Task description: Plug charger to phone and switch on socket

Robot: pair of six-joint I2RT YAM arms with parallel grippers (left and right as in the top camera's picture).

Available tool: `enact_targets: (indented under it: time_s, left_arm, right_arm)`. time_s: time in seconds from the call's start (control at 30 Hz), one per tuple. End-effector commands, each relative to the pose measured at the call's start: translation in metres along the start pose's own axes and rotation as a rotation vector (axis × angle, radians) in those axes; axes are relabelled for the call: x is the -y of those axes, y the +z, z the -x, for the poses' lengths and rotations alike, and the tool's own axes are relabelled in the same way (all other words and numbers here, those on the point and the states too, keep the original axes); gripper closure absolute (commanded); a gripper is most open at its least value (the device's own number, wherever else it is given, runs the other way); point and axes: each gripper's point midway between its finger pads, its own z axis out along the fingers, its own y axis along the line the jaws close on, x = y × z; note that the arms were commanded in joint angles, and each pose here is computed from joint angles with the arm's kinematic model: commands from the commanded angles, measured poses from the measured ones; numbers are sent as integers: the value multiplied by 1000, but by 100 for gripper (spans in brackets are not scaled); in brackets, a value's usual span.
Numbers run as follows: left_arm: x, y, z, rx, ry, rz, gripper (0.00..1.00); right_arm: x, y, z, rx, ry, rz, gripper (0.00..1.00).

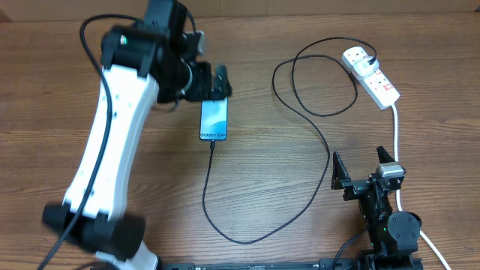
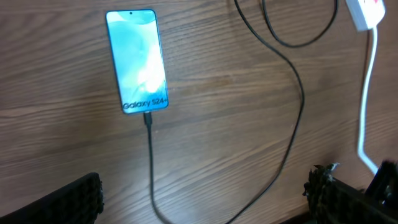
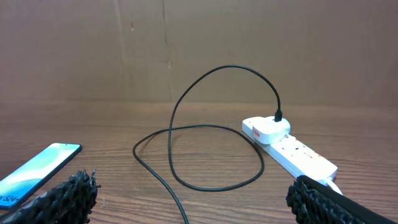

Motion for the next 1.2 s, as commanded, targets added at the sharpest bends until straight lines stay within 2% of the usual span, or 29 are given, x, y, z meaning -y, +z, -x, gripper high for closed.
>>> enact_targets:
  time_s: [0.0,0.1,0.33,0.5,0.6,0.87,1.0,1.17]
  left_arm:
    - [-24,-27,-9,99,35,201,0]
    - [-34,-43,-15,145,42,266,0]
    - [-35,-71,-34,228,39,242,0]
    - [-31,-87,-32,386,42,177,0]
    - [-43,-85,-41,456,22,170,0]
    - [-96,-60,-106,439,-135,154,0]
    - [-108,-61,-131,485,-204,127,0]
    - [-109,-63,-139,505,-150,145,0]
  right_arm:
    - [0,0,0,9,2,0,0]
    - [0,0,0,9,3,0,0]
    - [0,0,0,9,3,0,0]
    - [0,0,0,9,3,0,0]
    - [0,0,0,9,3,0,0]
    - [0,0,0,10,3,0,0]
    - [0,0,0,10,3,0,0]
    - [0,0,0,10,3,0,0]
